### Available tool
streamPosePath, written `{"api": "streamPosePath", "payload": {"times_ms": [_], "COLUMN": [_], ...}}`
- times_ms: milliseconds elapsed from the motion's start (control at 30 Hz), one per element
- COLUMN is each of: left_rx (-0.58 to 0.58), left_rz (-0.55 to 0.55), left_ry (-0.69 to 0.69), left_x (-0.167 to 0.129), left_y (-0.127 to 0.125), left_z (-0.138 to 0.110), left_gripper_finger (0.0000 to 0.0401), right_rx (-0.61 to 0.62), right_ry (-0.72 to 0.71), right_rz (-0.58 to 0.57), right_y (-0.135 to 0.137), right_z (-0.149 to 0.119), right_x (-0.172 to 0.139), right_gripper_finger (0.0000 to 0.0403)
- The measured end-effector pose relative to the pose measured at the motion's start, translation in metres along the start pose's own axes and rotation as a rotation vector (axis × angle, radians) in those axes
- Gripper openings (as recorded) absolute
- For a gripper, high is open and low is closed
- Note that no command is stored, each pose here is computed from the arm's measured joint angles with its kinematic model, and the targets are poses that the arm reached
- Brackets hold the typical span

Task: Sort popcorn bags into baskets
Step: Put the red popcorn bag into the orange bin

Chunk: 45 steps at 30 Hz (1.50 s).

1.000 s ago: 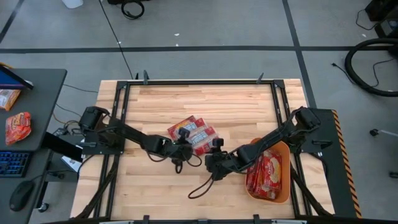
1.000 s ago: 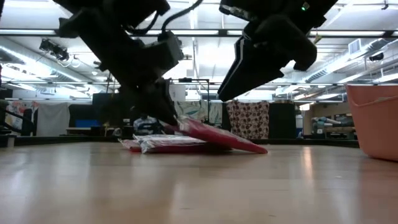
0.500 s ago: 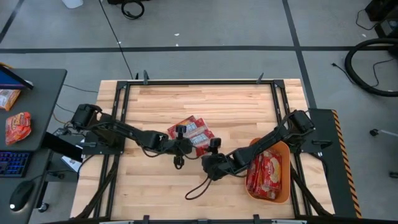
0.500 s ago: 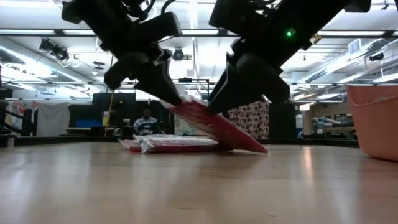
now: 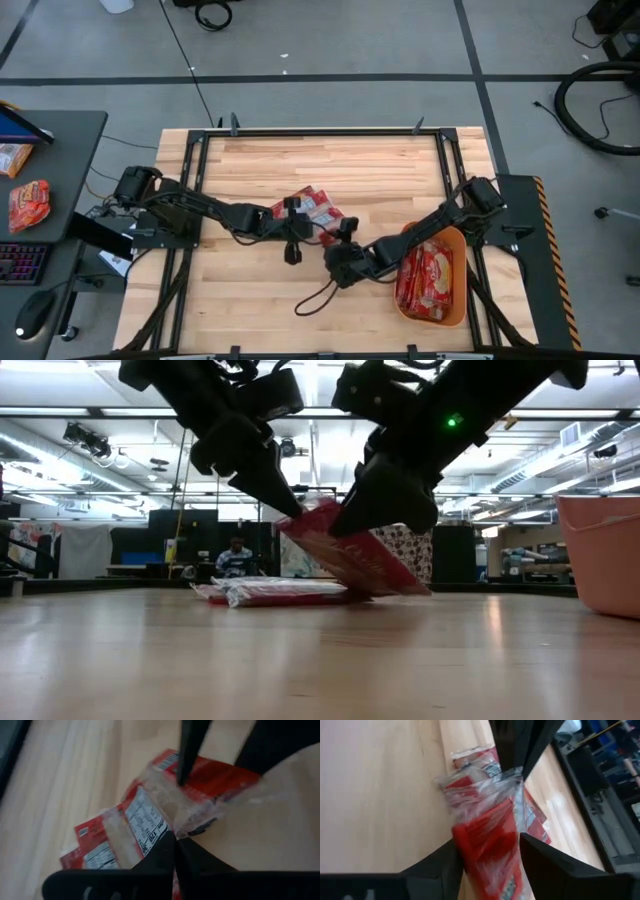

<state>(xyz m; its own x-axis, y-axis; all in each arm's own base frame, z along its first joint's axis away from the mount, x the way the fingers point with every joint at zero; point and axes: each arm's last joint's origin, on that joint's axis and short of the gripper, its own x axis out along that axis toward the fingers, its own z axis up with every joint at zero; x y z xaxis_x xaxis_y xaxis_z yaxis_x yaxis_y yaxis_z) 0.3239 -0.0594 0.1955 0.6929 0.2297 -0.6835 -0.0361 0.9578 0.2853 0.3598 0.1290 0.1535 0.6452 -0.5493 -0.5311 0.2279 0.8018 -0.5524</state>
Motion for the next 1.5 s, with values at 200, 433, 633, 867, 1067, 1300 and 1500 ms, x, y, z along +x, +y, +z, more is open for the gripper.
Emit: {"api": "streamPosePath", "payload": {"times_ms": [200, 433, 633, 867, 1067, 1300, 1500], "left_rx": [0.006, 0.079, 0.166, 0.166, 0.183, 0.190, 0.186], "left_rz": [-0.086, -0.051, 0.000, -0.017, -0.072, -0.085, -0.101], "left_ry": [0.003, 0.026, 0.057, 0.077, 0.082, 0.083, 0.126], "left_x": [0.000, -0.003, -0.010, -0.016, -0.020, -0.024, -0.027], "left_y": [-0.004, -0.009, -0.012, -0.010, -0.014, -0.019, -0.024], "left_z": [0.000, -0.003, -0.006, -0.007, -0.008, -0.009, -0.014], "left_gripper_finger": [0.0012, 0.0043, 0.0110, 0.0132, 0.0133, 0.0133, 0.0133], "right_rx": [0.036, 0.019, 0.187, 0.549, 0.766, 0.865, 0.925], "right_ry": [0.021, 0.051, 0.054, 0.112, 0.207, 0.308, 0.319], "right_rz": [0.074, 0.105, 0.217, 0.554, 0.724, 0.754, 0.691], "right_y": [-0.002, -0.004, -0.034, -0.090, -0.129, -0.151, -0.145], "right_z": [0.000, -0.003, 0.012, 0.026, 0.017, -0.006, -0.022], "right_x": [0.004, 0.004, -0.028, -0.090, -0.142, -0.190, -0.219], "right_gripper_finger": [0.0122, 0.0025, 0.0031, 0.0035, 0.0034, 0.0036, 0.0036]}}
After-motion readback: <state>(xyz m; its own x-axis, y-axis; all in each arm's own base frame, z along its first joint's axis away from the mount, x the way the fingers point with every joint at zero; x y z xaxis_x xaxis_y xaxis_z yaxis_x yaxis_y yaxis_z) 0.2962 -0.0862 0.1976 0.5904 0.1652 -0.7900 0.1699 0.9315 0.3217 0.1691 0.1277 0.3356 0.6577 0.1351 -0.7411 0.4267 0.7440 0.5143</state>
